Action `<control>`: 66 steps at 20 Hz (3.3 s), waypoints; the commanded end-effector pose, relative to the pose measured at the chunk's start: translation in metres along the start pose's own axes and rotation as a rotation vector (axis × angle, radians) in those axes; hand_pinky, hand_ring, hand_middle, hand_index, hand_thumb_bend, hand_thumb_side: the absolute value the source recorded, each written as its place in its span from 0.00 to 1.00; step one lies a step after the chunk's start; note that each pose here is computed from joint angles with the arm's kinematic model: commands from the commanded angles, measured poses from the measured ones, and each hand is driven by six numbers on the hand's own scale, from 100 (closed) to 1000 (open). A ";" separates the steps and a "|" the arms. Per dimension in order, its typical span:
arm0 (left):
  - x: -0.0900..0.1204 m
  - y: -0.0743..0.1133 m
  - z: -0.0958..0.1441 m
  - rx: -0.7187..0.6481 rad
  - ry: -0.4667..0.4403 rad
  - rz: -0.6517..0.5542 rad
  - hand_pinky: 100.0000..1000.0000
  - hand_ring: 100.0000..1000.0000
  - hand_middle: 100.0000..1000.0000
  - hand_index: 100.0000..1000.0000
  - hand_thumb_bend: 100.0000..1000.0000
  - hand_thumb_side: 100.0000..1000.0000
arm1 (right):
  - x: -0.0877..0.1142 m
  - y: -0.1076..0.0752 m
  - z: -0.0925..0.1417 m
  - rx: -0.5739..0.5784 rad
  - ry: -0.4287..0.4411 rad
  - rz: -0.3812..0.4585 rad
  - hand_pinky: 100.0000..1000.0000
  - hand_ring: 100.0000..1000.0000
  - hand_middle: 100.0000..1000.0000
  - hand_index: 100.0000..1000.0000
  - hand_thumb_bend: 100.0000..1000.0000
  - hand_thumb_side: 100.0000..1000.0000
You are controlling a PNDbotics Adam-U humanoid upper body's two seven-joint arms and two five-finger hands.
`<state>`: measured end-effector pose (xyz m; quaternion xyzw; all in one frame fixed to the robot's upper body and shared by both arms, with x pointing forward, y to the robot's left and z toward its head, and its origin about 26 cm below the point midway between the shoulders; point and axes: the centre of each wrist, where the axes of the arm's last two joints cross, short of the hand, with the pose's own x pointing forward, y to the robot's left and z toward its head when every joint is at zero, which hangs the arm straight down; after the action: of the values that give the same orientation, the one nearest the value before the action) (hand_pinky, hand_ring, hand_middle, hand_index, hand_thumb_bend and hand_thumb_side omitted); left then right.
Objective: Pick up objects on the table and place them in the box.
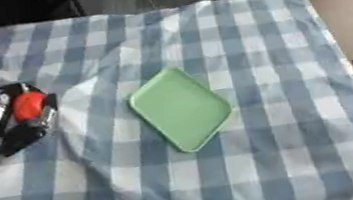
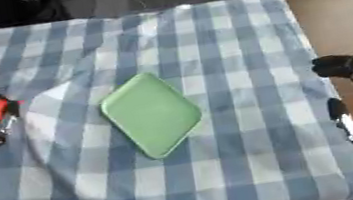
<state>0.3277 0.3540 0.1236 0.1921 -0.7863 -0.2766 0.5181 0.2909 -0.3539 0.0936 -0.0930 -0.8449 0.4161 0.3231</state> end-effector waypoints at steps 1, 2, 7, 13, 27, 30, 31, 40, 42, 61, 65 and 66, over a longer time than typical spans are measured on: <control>0.025 0.015 -0.008 0.015 -0.066 0.040 0.52 0.21 0.17 0.20 0.00 0.44 | 0.002 -0.010 0.000 0.224 -0.187 0.137 0.81 0.81 0.84 0.82 0.00 0.39; 0.027 0.015 -0.009 0.012 -0.070 0.046 0.52 0.21 0.17 0.20 0.00 0.44 | 0.002 -0.010 0.000 0.224 -0.187 0.137 0.81 0.81 0.84 0.82 0.00 0.39; 0.033 0.013 -0.015 -0.013 -0.085 0.052 0.52 0.22 0.17 0.20 0.00 0.44 | 0.002 -0.010 -0.001 0.224 -0.189 0.136 0.81 0.81 0.84 0.82 0.00 0.39; 0.034 0.011 -0.018 -0.026 -0.094 0.042 0.53 0.22 0.17 0.20 0.00 0.44 | 0.002 -0.009 -0.001 0.225 -0.191 0.135 0.81 0.81 0.84 0.83 0.00 0.39; 0.040 0.009 -0.047 -0.118 -0.147 -0.002 0.54 0.22 0.17 0.21 0.00 0.41 | 0.002 -0.009 -0.002 0.230 -0.193 0.130 0.81 0.81 0.84 0.83 0.00 0.39; 0.039 0.005 -0.065 -0.171 -0.166 -0.033 0.54 0.22 0.17 0.22 0.00 0.40 | 0.002 -0.008 -0.003 0.231 -0.197 0.128 0.81 0.81 0.84 0.83 0.00 0.39; 0.039 0.004 -0.070 -0.185 -0.171 -0.044 0.54 0.22 0.17 0.22 0.00 0.39 | 0.002 -0.008 -0.003 0.232 -0.198 0.127 0.81 0.81 0.84 0.83 0.00 0.39; 0.028 -0.021 -0.110 -0.303 -0.192 -0.151 0.55 0.23 0.17 0.23 0.00 0.36 | 0.002 -0.006 -0.006 0.233 -0.210 0.117 0.81 0.81 0.84 0.83 0.00 0.39; 0.028 -0.027 -0.117 -0.323 -0.203 -0.172 0.55 0.23 0.17 0.23 0.00 0.36 | 0.002 -0.006 -0.006 0.233 -0.213 0.115 0.81 0.81 0.84 0.83 0.00 0.40; 0.051 -0.076 -0.160 -0.472 -0.357 -0.240 0.56 0.23 0.16 0.24 0.00 0.34 | 0.002 -0.003 -0.011 0.233 -0.233 0.097 0.81 0.81 0.84 0.83 0.00 0.40; 0.058 -0.084 -0.161 -0.499 -0.403 -0.242 0.56 0.23 0.16 0.25 0.00 0.34 | 0.002 -0.003 -0.011 0.234 -0.234 0.095 0.81 0.81 0.84 0.83 0.00 0.40; 0.060 -0.086 -0.160 -0.507 -0.416 -0.243 0.56 0.23 0.16 0.25 0.00 0.34 | 0.002 -0.003 -0.011 0.234 -0.234 0.095 0.81 0.81 0.84 0.83 0.00 0.40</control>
<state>0.4520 0.2212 0.1444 0.0867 -0.7429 -0.5520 0.3688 0.2939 -0.3462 0.0922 -0.0676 -0.8489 0.4071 0.3303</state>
